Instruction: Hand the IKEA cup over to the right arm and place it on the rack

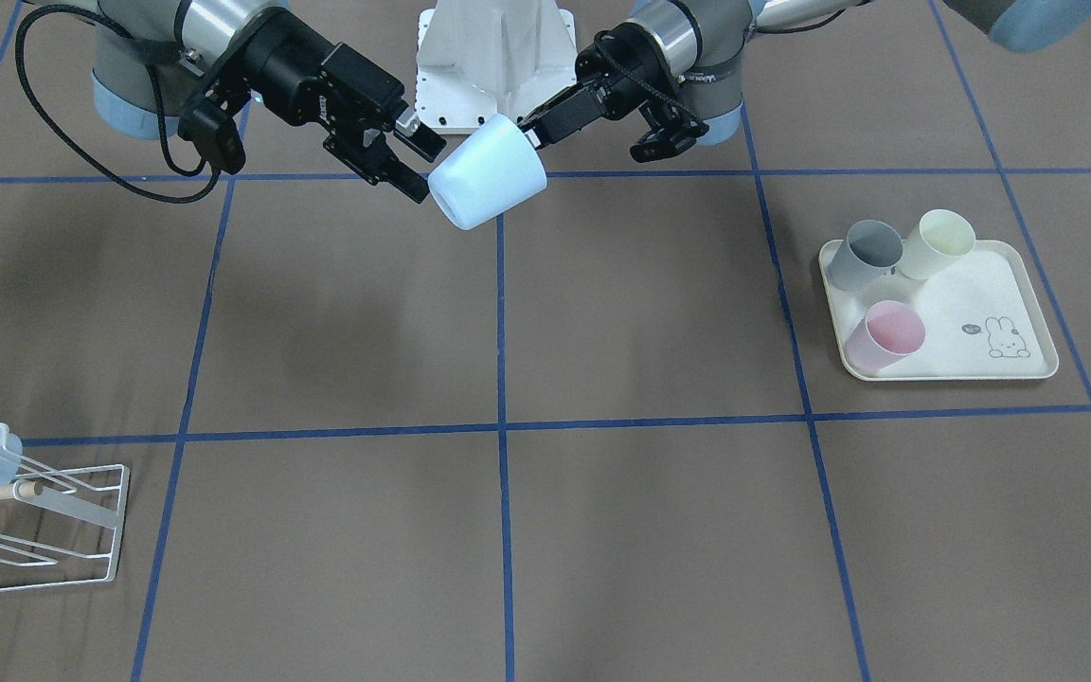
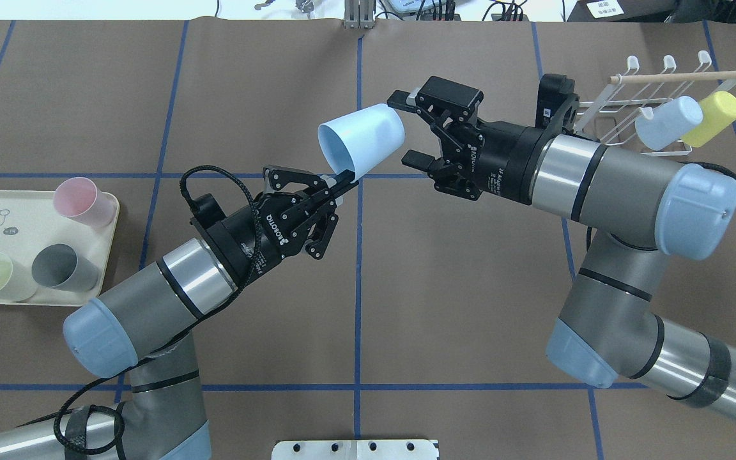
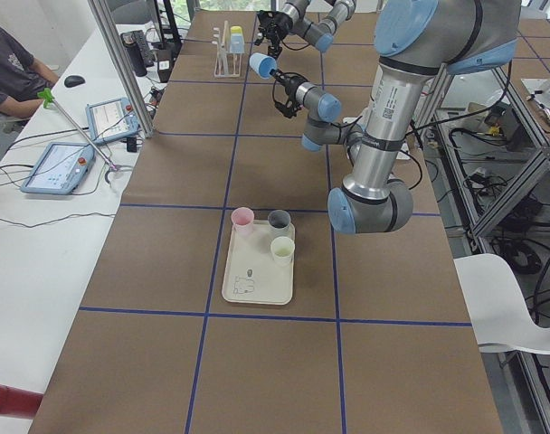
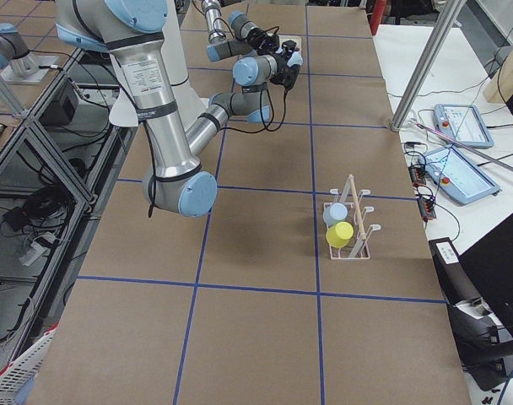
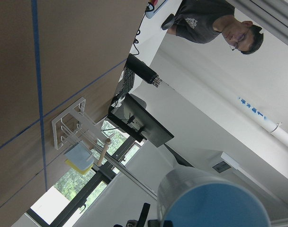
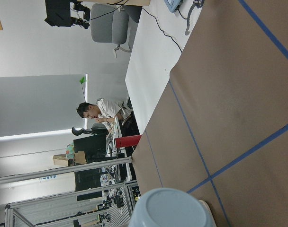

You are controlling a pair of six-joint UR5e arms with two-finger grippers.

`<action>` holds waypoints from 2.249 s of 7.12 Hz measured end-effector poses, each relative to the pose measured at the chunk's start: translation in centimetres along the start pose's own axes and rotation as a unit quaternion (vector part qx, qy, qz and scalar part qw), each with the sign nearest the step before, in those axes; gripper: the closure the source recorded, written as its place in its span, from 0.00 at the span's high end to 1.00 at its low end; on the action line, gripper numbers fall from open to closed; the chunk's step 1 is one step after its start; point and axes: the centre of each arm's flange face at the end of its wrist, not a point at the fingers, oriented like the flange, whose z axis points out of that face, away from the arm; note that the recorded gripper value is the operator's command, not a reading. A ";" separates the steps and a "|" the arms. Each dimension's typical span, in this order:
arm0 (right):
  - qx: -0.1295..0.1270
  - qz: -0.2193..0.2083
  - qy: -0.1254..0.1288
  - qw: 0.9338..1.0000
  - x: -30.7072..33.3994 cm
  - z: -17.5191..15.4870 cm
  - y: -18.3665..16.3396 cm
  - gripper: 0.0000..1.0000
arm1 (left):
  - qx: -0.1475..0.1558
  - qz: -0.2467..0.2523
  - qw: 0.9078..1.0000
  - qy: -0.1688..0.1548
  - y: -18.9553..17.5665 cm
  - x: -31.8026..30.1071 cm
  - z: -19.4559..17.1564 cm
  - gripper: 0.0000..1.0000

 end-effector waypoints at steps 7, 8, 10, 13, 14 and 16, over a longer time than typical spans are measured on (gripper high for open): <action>-0.003 0.001 0.010 1.000 1.0 0.6 0.4 1.00 | 0.004 -0.006 1.000 0.003 1.4 -1.9 0.7 0.00; -0.002 0.001 0.011 1.000 1.2 0.7 0.3 1.00 | 0.000 -0.001 1.000 0.004 2.0 -2.0 0.9 0.00; -0.001 0.001 0.014 1.000 1.5 0.9 0.3 1.00 | -0.004 0.004 1.000 0.002 2.6 -2.4 1.2 0.00; -0.002 0.000 0.014 1.000 1.5 0.9 0.3 1.00 | -0.001 0.007 1.000 -0.001 2.5 -3.0 1.7 0.00; -0.002 0.000 0.013 1.000 1.4 0.9 0.3 0.95 | 0.000 0.007 1.000 0.001 2.6 -3.1 1.9 0.00; -0.002 0.000 0.013 1.000 1.4 0.9 0.3 0.00 | 0.006 0.007 1.000 0.008 2.7 -3.2 2.3 0.99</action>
